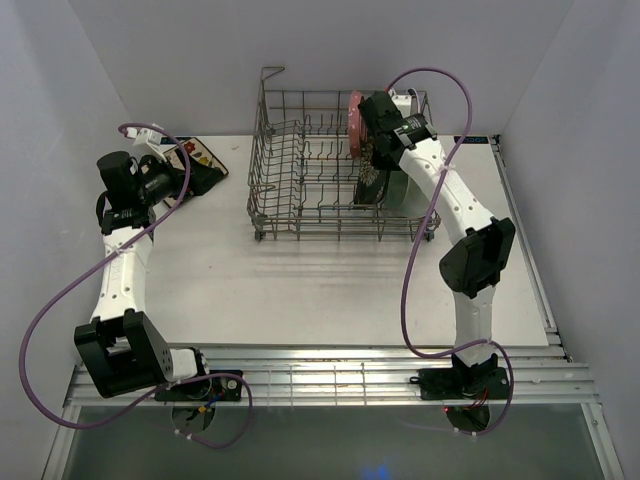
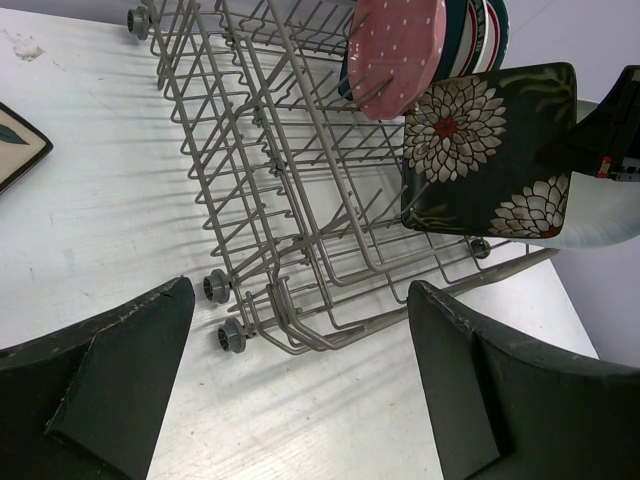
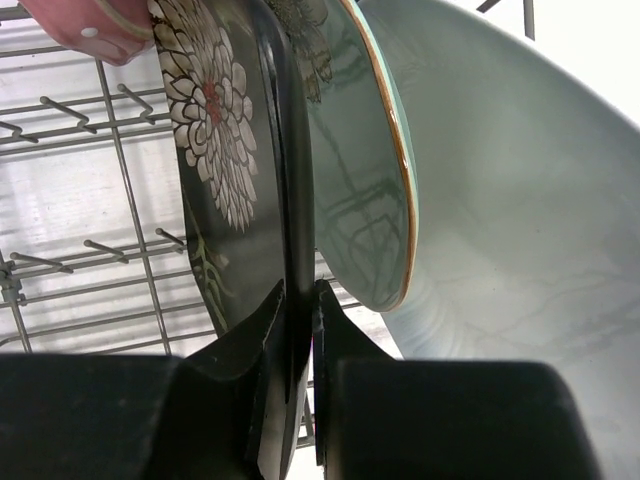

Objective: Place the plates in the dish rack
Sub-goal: Insert the plate into the dish rack.

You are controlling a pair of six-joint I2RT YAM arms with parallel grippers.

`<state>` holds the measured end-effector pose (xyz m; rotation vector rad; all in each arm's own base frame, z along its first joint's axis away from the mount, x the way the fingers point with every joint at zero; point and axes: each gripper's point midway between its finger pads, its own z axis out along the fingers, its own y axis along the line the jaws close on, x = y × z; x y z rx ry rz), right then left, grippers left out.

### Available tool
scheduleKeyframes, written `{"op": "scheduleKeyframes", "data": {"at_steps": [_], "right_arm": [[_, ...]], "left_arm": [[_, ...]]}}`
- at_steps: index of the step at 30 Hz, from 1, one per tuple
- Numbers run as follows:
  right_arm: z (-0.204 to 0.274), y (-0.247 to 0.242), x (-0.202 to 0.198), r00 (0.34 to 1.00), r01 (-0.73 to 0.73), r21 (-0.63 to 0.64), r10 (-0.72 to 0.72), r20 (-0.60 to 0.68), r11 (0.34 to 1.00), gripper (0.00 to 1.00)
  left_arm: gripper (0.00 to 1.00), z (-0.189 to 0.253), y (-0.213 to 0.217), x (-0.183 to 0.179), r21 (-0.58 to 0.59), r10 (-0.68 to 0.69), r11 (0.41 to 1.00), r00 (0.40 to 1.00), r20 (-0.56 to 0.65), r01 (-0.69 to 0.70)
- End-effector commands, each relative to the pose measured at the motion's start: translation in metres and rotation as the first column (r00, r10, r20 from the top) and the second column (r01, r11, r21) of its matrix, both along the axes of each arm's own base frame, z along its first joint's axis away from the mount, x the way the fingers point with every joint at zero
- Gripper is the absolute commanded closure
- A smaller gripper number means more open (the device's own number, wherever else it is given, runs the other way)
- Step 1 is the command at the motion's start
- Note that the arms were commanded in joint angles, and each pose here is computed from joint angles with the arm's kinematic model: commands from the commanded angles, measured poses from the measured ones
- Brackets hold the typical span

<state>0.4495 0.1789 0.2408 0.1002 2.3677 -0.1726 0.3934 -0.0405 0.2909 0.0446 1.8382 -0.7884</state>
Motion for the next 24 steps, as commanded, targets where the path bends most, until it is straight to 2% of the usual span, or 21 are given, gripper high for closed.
{"op": "scheduleKeyframes", "data": {"at_steps": [1,6,13,18,24], "right_arm": [[0.035,0.010,-0.008,0.996,-0.052,0.058,0.047,0.078,0.997,0.92],[0.051,-0.001,-0.015,0.993,-0.008,0.061,0.001,0.119,0.998,0.92],[0.100,-0.031,-0.030,0.960,0.086,0.072,-0.102,0.262,0.994,0.92],[0.129,-0.035,-0.032,0.939,0.065,0.091,-0.092,0.331,0.994,0.92],[0.128,-0.009,-0.030,0.952,-0.062,0.115,0.024,0.306,0.991,0.92]], "left_arm": [[0.02,0.013,0.002,0.001,0.012,-0.003,1.000,0.999,0.032,0.002],[0.02,0.013,0.002,0.001,0.015,-0.002,1.000,1.000,0.030,0.001],[0.02,0.012,0.002,0.001,0.017,0.001,1.000,1.000,0.031,-0.001],[0.02,0.013,0.002,0.001,0.017,0.002,1.000,1.000,0.031,-0.003],[0.02,0.013,0.003,0.002,0.019,0.007,1.000,0.999,0.032,-0.007]]}}
